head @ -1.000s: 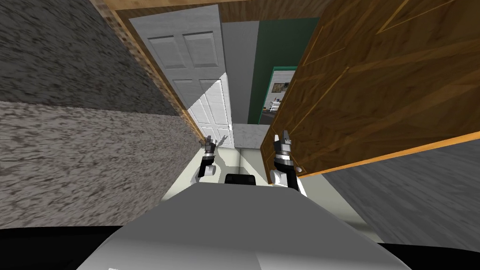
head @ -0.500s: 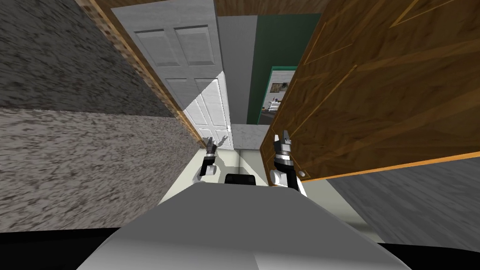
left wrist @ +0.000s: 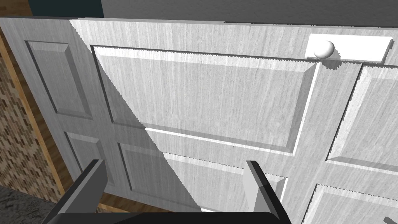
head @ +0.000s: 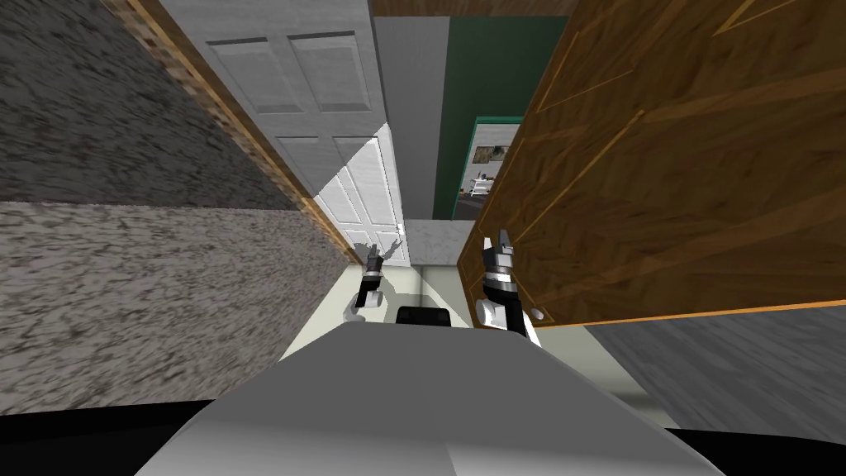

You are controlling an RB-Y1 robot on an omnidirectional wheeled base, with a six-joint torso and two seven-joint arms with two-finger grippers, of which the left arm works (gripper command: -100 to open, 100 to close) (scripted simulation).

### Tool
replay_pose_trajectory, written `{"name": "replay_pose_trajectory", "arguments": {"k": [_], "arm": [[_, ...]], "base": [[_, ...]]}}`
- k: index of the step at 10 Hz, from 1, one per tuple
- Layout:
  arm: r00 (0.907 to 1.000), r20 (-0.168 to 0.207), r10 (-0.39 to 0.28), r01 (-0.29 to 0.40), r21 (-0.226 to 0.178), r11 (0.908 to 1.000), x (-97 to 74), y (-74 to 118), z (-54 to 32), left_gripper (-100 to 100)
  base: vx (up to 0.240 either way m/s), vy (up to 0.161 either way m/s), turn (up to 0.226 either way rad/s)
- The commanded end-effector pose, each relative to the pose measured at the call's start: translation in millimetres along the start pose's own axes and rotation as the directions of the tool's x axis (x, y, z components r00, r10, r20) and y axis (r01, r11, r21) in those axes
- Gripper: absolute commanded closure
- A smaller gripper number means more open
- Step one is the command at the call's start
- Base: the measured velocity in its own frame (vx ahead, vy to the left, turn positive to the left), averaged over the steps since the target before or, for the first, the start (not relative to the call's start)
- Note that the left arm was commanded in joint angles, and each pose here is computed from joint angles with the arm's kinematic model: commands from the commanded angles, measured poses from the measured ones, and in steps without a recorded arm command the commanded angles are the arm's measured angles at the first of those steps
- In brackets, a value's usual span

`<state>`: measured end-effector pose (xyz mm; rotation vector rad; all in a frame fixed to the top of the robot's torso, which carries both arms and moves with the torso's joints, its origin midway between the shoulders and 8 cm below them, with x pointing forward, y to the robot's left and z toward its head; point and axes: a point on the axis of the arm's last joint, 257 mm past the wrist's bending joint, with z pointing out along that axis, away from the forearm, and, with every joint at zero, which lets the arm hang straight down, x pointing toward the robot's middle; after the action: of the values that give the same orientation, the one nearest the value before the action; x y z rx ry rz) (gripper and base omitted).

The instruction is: Pull the door open

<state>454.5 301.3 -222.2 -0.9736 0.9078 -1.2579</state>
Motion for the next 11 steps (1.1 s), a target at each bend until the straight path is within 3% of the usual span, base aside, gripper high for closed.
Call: {"name": "replay_pose_trajectory", "arguments": {"k": [1,11], "arm": [[1.0,0.002,-0.002,0.002,-0.021,0.9998,-0.9,12.0,-1.4,-100],[0.9997,0.022,-0.008,0.011,-0.136,0.9906,-10.2,76.8,-7.1,-100]], "base": [[0.11,0.006,-0.05],[0.095,0.017,-0.051]]}}
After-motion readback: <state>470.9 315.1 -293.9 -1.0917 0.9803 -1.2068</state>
